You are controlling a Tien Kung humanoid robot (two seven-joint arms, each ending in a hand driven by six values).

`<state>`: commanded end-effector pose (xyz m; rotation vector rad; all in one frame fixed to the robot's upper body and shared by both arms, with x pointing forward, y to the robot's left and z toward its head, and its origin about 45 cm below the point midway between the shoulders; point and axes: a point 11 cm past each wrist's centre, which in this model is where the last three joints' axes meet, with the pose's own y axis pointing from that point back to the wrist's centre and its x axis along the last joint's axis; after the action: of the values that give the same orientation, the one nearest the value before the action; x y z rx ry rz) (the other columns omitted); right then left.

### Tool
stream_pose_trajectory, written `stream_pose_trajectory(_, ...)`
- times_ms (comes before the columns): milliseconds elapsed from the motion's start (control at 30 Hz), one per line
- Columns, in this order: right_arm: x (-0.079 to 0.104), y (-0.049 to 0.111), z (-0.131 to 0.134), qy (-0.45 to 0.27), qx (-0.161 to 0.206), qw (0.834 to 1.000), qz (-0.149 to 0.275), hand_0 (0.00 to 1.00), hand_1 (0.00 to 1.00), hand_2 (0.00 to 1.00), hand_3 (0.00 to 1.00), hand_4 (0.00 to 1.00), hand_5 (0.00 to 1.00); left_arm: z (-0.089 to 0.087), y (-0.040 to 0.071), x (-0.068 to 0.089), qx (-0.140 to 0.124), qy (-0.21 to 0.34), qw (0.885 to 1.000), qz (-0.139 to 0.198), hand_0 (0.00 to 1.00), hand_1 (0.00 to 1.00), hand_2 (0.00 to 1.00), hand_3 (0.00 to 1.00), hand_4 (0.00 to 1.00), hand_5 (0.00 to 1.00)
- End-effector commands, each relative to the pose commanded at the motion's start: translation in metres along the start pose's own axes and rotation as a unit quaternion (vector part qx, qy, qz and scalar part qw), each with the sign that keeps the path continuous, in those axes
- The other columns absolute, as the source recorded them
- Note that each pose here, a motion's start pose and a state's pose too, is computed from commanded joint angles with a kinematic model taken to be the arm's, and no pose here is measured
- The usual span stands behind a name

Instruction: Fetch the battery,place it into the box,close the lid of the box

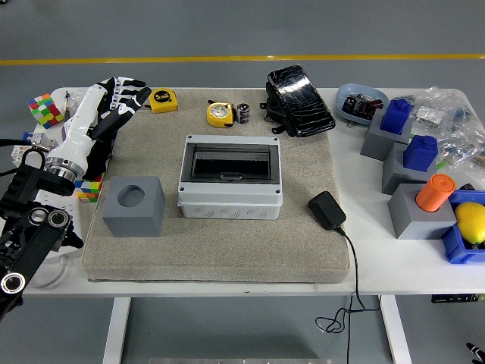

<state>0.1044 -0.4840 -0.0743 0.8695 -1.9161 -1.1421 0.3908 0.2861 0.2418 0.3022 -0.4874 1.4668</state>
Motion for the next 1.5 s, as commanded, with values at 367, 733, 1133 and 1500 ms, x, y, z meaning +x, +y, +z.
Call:
stream_pose_trajectory(367, 0.004, 0.000, 0.000, 0.002, 0.000, 1.000, 0.002, 0.658, 0.630, 0.624, 0.541, 0.933, 0.437, -0.006, 0.003, 0.012, 0.007, -0.003, 1.000, 0.012, 0.528, 0.590, 0.627, 0.694, 0.998, 0.859)
stream_pose_trajectory(733, 0.001, 0.000, 0.002, 0.002, 0.000, 1.000, 0.000, 0.658, 0.630, 0.623, 0.542, 0.932, 0.437, -0.011, 0.006, 0.015, 0.020, -0.003, 1.000, 0.012, 0.529, 0.592, 0.628, 0.695, 0.998, 0.866)
stream_pose_trajectory(1133, 0.003, 0.000, 0.002, 0.002, -0.001, 1.000, 0.001, 0.659, 0.630, 0.624, 0.542, 0.933, 0.438, -0.014, 0.007, 0.016, 0.026, -0.003, 1.000, 0.012, 0.532, 0.595, 0.627, 0.695, 0.998, 0.867)
stream_pose_trajectory(1500, 0.004, 0.000, 0.001, 0.003, 0.000, 1.000, 0.001, 0.657, 0.630, 0.625, 0.541, 0.933, 0.439, -0.017, 0.008, 0.015, 0.033, -0.002, 0.999, 0.008, 0.551, 0.595, 0.627, 0.694, 0.998, 0.877)
